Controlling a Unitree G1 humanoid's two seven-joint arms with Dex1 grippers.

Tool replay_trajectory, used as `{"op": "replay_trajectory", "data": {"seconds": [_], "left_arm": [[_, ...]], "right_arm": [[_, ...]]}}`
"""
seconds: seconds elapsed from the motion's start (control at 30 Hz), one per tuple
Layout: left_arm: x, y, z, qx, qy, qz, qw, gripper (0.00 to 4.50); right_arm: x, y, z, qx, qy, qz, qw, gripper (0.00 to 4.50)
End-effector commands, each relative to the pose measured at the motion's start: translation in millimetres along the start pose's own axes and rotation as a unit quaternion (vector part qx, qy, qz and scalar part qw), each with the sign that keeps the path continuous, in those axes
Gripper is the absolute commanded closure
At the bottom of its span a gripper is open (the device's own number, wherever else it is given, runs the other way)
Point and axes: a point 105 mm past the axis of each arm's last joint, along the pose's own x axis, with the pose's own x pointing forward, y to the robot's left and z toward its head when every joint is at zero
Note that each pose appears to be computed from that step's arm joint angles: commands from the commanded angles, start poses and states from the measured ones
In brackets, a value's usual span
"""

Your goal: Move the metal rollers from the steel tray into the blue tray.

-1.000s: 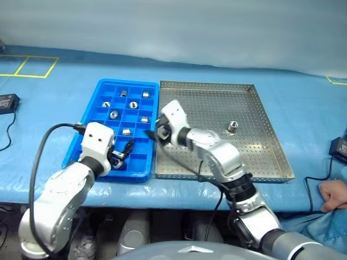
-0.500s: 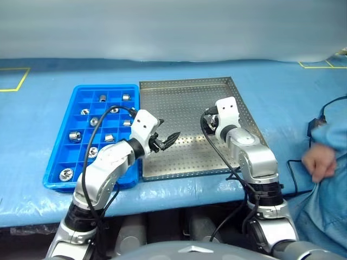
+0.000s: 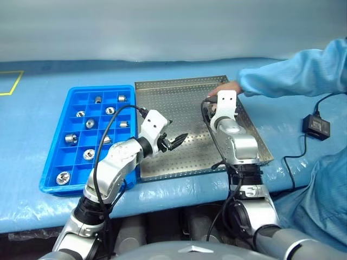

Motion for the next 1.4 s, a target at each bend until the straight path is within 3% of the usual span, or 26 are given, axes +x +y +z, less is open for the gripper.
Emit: {"op": "replay_trajectory", "data": {"seconds": [0.03,0.37,0.47,0.67,1.03,1.17,1.37,1.4], "left_arm": [[-3.6,-2.1,11.4,0.016,-0.021,0.003,1.0,0.84],[-5.8,-3.3,6.1,0.016,-0.013,0.012,1.0,0.84],[-6.3,-2.7,5.6,0.017,-0.012,0.014,1.0,0.84],[-7.3,-1.0,4.4,0.017,-0.008,0.018,1.0,0.84],[-7.1,-0.3,3.5,0.017,-0.005,0.019,1.0,0.84],[-12.1,6.9,5.0,0.021,-0.008,0.035,0.999,0.84],[-33.1,30.9,7.7,0.026,-0.01,0.08,0.996,0.84],[-36.7,34.3,7.0,0.028,-0.008,0.086,0.996,0.84]], "right_arm": [[5.3,-1.7,4.3,0.008,-0.006,-0.011,1.0,0.54],[14.3,-3.6,-5.9,0.026,0.01,-0.014,1.0,0.54],[16.6,-1.8,-8.0,0.034,0.009,-0.005,0.999,1.13],[16.6,-0.4,-10.0,0.033,0.016,-0.006,0.999,3.06],[14.7,4.2,-10.5,0.028,0.015,0.003,0.999,3.06],[4.8,17.4,-1.5,0.027,0.0,0.058,0.998,3.06],[-17.1,18.2,7.4,-0.003,-0.024,0.076,0.997,1.24],[-21.0,19.5,9.2,0.006,-0.026,0.089,0.996,1.24]]}}
